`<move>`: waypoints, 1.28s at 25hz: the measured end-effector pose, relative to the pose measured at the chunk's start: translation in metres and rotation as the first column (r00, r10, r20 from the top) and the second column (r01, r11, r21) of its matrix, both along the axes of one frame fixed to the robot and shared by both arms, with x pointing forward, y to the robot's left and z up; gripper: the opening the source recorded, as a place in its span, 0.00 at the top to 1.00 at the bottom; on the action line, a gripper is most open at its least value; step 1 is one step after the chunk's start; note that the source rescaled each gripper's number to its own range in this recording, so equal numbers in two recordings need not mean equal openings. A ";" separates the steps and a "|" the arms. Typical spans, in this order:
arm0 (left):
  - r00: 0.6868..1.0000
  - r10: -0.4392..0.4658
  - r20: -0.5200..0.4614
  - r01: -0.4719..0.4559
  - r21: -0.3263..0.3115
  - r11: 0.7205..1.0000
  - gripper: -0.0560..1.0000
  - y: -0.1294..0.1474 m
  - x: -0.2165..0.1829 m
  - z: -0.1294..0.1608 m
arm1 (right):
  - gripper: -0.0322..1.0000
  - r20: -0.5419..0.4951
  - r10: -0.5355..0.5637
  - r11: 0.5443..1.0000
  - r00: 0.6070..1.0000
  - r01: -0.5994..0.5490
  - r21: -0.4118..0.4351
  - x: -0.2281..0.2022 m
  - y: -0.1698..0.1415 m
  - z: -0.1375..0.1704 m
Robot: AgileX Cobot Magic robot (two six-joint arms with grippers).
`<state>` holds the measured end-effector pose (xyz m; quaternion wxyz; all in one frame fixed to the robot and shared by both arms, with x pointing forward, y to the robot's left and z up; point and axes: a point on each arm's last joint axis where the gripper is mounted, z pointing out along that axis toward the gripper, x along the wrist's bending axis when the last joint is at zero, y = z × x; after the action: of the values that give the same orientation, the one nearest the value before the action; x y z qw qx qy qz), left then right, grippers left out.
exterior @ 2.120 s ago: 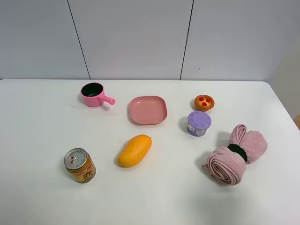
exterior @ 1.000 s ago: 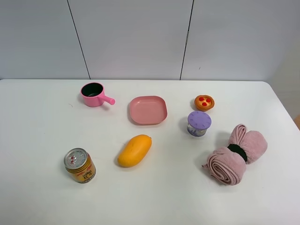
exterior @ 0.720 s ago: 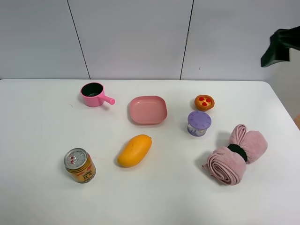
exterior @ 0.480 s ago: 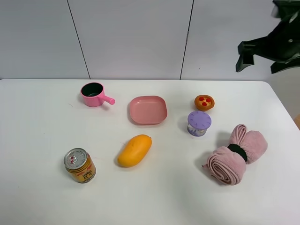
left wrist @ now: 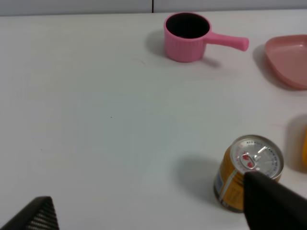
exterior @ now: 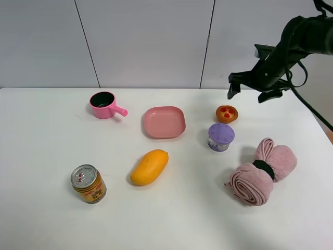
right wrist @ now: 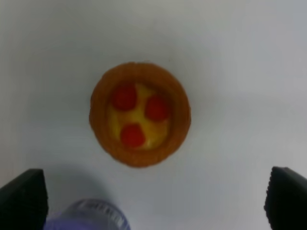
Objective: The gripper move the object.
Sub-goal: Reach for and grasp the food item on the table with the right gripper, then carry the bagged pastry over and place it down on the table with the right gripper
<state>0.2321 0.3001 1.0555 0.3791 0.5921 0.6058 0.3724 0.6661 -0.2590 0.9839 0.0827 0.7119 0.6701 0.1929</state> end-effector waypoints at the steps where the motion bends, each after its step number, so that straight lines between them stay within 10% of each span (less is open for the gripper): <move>1: 1.000 0.000 0.000 0.000 0.000 1.000 0.00 0.000 0.000 0.000 | 0.10 -0.005 0.000 1.000 1.000 0.000 -0.001 0.004 0.000 -0.005; 18: 1.000 0.000 0.000 0.000 0.000 1.000 0.00 0.000 0.000 0.000 | 0.10 -0.115 0.035 0.999 0.993 -0.036 -0.009 0.032 0.023 -0.096; 21: 1.000 0.000 0.000 0.000 0.000 1.000 0.00 0.000 0.000 0.000 | 0.30 -0.103 0.041 0.999 0.994 -0.043 -0.023 0.034 0.022 -0.100; 25: 1.000 0.000 0.000 0.000 0.000 1.000 0.00 0.000 0.000 0.000 | 0.97 -0.084 0.041 0.999 0.996 -0.044 -0.028 0.036 0.022 -0.100; 32: 1.000 0.000 0.000 0.000 0.000 1.000 0.00 0.000 0.000 0.000 | 0.97 -0.086 0.099 0.994 0.991 -0.103 -0.046 0.035 0.027 -0.078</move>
<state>0.2321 0.3001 1.0555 0.3791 0.5921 0.6058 0.3724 0.7011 -0.2322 0.9058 0.0628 0.6821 0.7129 0.1499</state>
